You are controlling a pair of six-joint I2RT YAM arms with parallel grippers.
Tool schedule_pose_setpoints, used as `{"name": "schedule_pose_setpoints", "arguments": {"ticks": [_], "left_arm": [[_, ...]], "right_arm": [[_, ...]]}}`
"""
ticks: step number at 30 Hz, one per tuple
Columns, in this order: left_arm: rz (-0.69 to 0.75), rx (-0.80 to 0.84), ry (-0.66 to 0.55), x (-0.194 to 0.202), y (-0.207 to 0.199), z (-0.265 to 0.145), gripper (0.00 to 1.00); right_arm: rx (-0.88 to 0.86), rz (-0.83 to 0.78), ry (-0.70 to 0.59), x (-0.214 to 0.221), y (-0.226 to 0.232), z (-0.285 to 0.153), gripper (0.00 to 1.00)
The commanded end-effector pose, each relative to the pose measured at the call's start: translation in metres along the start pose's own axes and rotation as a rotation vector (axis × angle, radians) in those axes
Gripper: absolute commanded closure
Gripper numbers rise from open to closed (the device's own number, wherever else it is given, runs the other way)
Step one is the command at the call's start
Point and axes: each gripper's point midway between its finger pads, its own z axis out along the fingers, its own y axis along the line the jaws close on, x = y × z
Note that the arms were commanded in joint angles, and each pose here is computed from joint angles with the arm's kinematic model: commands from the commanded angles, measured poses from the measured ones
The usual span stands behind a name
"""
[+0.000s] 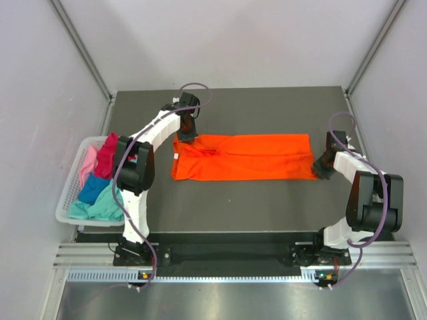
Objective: Fold and stack the t-shirts
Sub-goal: Fold the tshirt
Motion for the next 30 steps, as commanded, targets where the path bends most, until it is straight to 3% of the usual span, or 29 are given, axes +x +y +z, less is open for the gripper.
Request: {"name": "schedule_pose_setpoints", "arguments": {"ticks": [1,4,8,11,15,20,30], "left_arm": [[-0.001,-0.024,-0.015,-0.01,0.005,-0.006,1.0],[0.0,-0.04,-0.005,-0.008,0.008,-0.006,0.98],[-0.008,-0.085,-0.032,-0.023,0.014,-0.021,0.74],[-0.009,-0.103,-0.079,-0.036,0.017,-0.039,0.66],[0.011,-0.011,-0.094,-0.041,0.003,-0.063,0.65],[0.026,0.097,-0.04,-0.017,-0.012,-0.068,0.66],[-0.003,0.2,0.079,0.031,-0.019,-0.057,0.69]], "right_arm": [[0.047,-0.005,-0.041,-0.002,-0.012,-0.005,0.79],[0.04,-0.001,-0.051,-0.007,-0.01,-0.011,0.79],[-0.024,-0.013,-0.064,-0.021,0.008,-0.03,0.77],[-0.085,-0.024,-0.092,-0.038,0.028,-0.047,0.76],[-0.199,-0.051,-0.075,-0.044,0.056,-0.052,0.76],[-0.294,-0.065,-0.03,-0.042,0.082,-0.04,0.76],[-0.187,-0.043,0.002,-0.044,0.079,0.013,0.78]]}}
